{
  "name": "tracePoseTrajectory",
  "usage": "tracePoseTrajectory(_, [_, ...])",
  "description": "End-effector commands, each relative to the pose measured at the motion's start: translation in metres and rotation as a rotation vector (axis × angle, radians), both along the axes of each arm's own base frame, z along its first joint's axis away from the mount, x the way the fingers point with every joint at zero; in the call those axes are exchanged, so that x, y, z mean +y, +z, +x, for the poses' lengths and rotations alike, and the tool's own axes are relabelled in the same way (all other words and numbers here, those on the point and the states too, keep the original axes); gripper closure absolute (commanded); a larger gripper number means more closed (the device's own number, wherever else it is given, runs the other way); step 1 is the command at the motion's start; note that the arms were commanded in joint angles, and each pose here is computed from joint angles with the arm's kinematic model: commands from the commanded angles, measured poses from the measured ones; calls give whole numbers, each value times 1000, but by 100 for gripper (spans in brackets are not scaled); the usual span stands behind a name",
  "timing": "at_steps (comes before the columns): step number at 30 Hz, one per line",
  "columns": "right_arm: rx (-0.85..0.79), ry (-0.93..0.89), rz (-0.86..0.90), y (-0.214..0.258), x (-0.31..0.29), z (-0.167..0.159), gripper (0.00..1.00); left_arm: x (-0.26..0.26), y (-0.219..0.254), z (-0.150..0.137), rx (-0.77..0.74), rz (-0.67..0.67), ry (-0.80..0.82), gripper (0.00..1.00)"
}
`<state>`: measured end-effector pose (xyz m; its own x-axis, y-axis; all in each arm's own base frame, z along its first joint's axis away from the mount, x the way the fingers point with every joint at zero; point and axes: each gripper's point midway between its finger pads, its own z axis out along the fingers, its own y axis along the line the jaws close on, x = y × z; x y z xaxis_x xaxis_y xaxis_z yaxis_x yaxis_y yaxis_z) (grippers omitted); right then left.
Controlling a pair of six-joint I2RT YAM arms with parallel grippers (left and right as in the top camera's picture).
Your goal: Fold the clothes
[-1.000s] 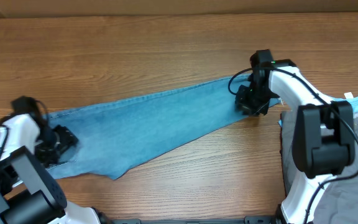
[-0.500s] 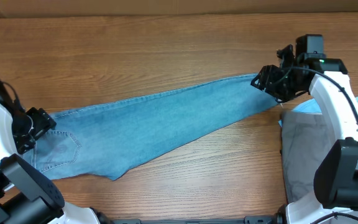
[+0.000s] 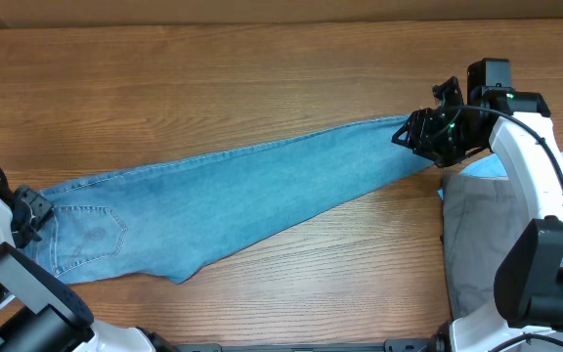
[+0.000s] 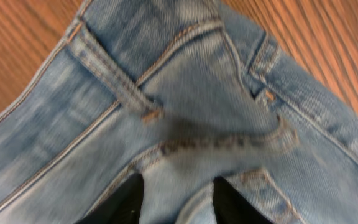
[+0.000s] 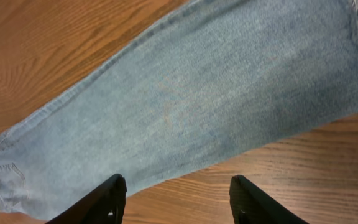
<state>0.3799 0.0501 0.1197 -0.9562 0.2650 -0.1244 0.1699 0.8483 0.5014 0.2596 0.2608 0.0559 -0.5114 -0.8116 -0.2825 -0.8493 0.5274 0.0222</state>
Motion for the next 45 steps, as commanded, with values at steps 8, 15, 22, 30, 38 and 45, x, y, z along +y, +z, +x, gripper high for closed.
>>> tracePoseTrajectory(8, [-3,13,17,6,3,-3,46,14,-68,0,56,-22,77,49])
tracePoseTrajectory(15, [-12,-6,19,7,2,1,47,-9,-92,12,13,-174,45,57])
tracePoseTrajectory(22, [-108,-97,-3,13,-25,28,40,11,-12,36,-78,-106,32,37])
tracePoseTrajectory(30, [-117,-238,-253,-10,-109,39,30,-26,111,55,-264,-154,-184,25])
tracePoseTrajectory(38, [-124,-210,-230,-46,-118,58,27,-76,156,25,-296,-221,-306,24])
tracePoseTrajectory(45, [-68,-181,-231,-94,-122,63,23,-97,171,2,-276,-238,-318,23])
